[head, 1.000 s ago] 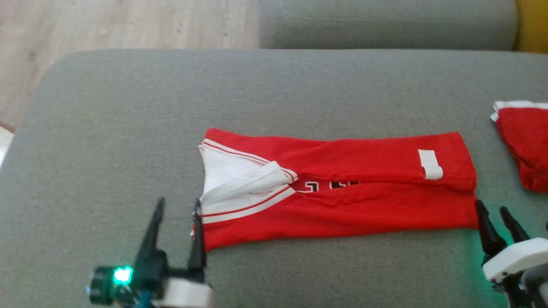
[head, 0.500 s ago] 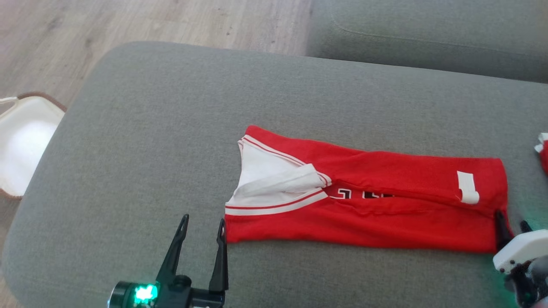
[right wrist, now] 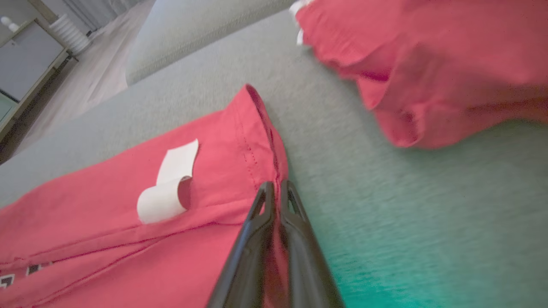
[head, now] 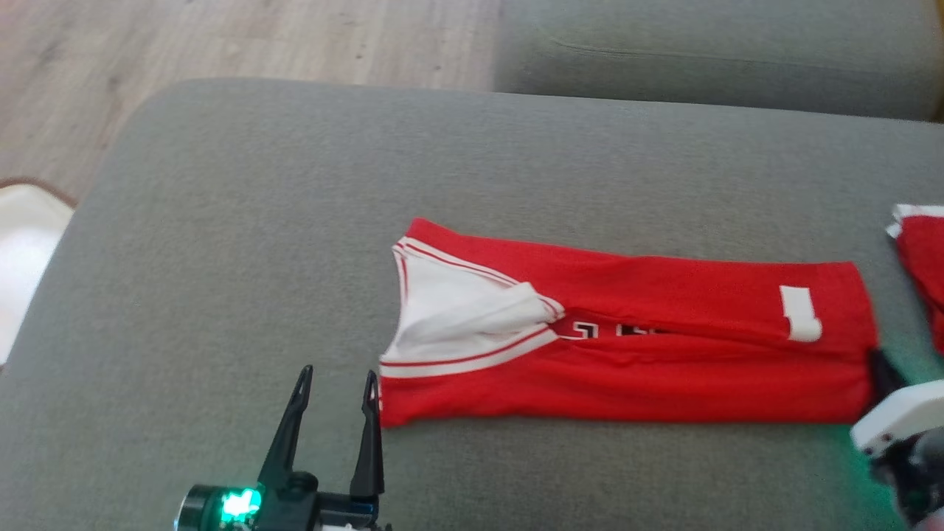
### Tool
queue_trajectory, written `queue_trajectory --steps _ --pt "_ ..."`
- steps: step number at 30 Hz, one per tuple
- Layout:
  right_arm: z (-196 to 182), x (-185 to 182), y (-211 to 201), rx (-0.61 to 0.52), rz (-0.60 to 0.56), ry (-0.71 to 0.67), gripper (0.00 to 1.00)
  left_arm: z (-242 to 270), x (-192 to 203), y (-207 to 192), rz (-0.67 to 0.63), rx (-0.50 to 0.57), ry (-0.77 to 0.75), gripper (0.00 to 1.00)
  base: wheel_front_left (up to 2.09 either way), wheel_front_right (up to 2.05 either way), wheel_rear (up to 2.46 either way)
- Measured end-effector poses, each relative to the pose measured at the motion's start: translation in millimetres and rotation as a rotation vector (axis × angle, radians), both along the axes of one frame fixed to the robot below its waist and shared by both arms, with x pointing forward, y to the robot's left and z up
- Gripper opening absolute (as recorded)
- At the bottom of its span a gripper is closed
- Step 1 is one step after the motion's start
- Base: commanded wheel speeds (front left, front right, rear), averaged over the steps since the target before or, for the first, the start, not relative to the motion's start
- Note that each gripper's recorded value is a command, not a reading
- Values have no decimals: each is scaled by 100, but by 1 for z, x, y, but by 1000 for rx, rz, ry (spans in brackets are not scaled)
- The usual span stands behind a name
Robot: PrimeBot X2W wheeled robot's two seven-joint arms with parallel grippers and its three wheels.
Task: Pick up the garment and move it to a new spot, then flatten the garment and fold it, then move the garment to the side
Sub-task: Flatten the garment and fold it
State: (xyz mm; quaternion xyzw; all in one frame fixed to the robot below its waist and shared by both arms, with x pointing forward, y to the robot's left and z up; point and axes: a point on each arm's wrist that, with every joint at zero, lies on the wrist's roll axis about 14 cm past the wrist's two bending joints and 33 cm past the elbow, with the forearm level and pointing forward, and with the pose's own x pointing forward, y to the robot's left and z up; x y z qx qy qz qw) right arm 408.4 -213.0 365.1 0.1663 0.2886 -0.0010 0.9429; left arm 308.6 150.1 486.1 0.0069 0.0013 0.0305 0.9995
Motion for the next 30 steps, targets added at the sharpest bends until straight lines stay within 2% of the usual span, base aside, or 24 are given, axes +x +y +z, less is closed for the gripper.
queue_trajectory --steps 7,11,15,19,26,30 --pt "50 7 -56 -41 -84 -164 0 3 9 -9 -43 9 -14 100 0 0 0" --pt "80 10 -41 7 -45 -255 0 2 9 -14 -57 -1 -13 100 0 0 0" --pt "124 20 4 80 60 -381 0 3 10 -17 -70 -5 -17 100 0 0 0" --pt "153 19 71 137 223 -440 0 3 9 -17 -72 -15 -15 100 0 0 0" --pt "163 3 194 277 501 -389 0 1 2 -9 -41 -29 -7 100 0 0 0" --pt "148 -10 245 319 619 -314 0 -1 -3 -3 -14 -36 2 100 0 0 0"
